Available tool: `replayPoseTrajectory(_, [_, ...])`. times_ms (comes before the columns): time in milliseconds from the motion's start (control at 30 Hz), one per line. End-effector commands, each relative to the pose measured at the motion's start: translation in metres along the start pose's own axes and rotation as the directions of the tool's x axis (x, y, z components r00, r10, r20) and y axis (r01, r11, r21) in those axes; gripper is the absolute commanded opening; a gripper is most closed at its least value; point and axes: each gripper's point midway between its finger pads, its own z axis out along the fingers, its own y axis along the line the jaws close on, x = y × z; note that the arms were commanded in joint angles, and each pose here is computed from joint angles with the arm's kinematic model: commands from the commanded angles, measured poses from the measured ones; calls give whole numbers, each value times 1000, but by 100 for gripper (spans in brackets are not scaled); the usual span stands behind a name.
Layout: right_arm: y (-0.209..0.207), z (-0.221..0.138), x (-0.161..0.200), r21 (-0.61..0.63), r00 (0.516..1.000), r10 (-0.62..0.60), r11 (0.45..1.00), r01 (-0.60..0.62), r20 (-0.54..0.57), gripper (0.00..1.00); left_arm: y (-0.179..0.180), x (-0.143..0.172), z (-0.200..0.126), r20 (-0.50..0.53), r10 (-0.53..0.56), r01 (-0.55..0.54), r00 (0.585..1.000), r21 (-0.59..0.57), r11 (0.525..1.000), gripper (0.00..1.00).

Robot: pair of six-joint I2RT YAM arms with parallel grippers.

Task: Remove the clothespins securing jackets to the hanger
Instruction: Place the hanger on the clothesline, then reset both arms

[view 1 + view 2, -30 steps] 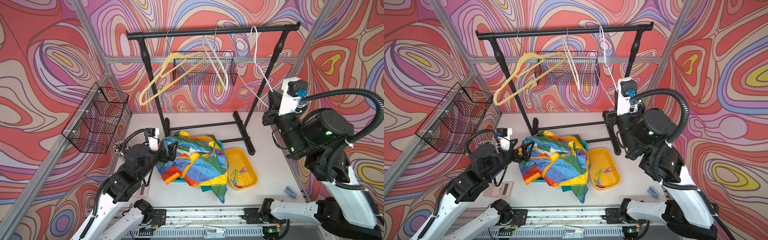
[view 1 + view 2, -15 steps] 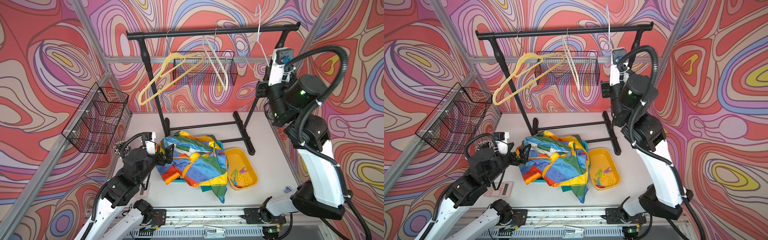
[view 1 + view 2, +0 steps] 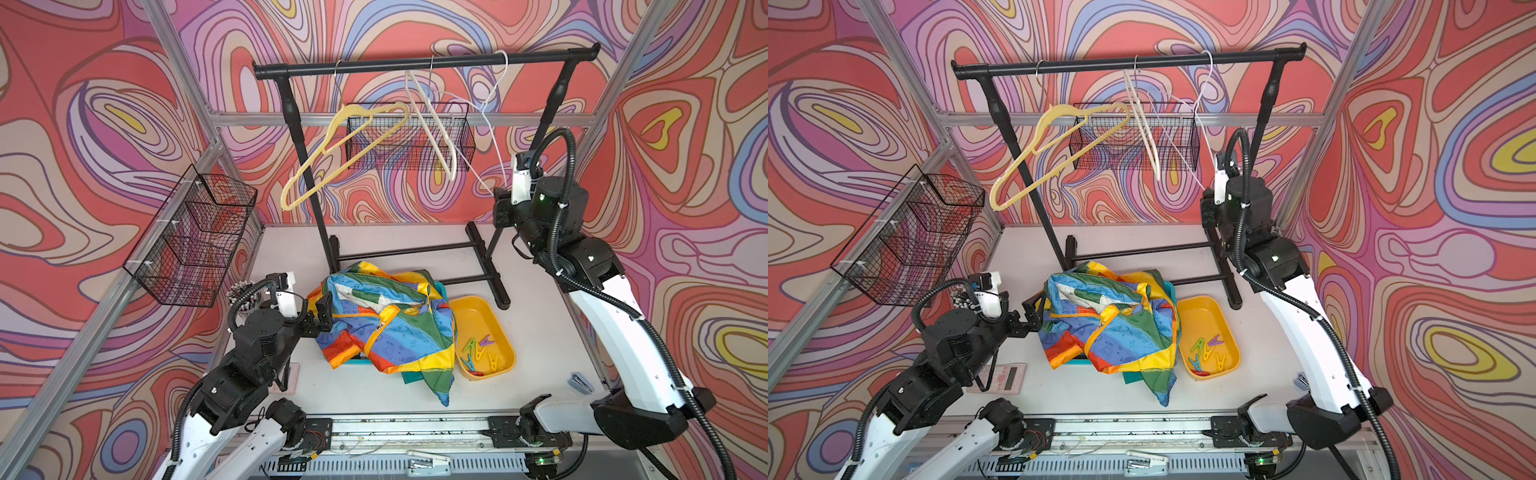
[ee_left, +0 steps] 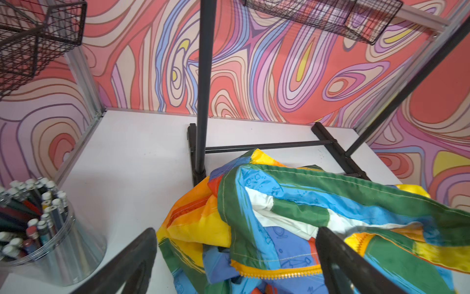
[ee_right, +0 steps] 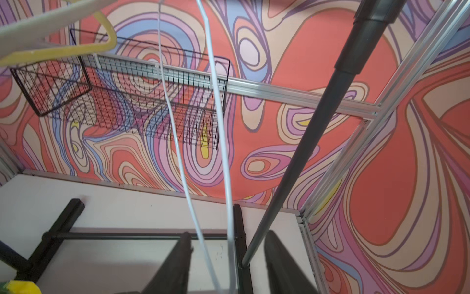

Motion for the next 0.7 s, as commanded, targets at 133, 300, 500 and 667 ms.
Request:
replayPoseTrajectory(133, [2, -27, 28, -51, 996, 8, 999, -4, 91, 73, 57, 23, 6, -5, 50, -49, 999, -314, 948, 100])
replayPoseTrajectory(300, [11, -24, 126, -47, 1000, -7, 999, 8, 14, 75, 94, 44, 15, 16, 102, -79, 995, -526, 847, 100])
replayPoseTrajectory(500, [30, -14, 249, -65, 1000, -10, 998, 9, -27, 76, 92, 81, 54, 102, 223, -143, 970, -506, 851, 100])
replayPoseTrajectory(667, [27, 1, 304, 16, 1000, -27, 1000, 27, 12, 76, 78, 102, 87, 120, 323, -247, 939, -418, 874, 100])
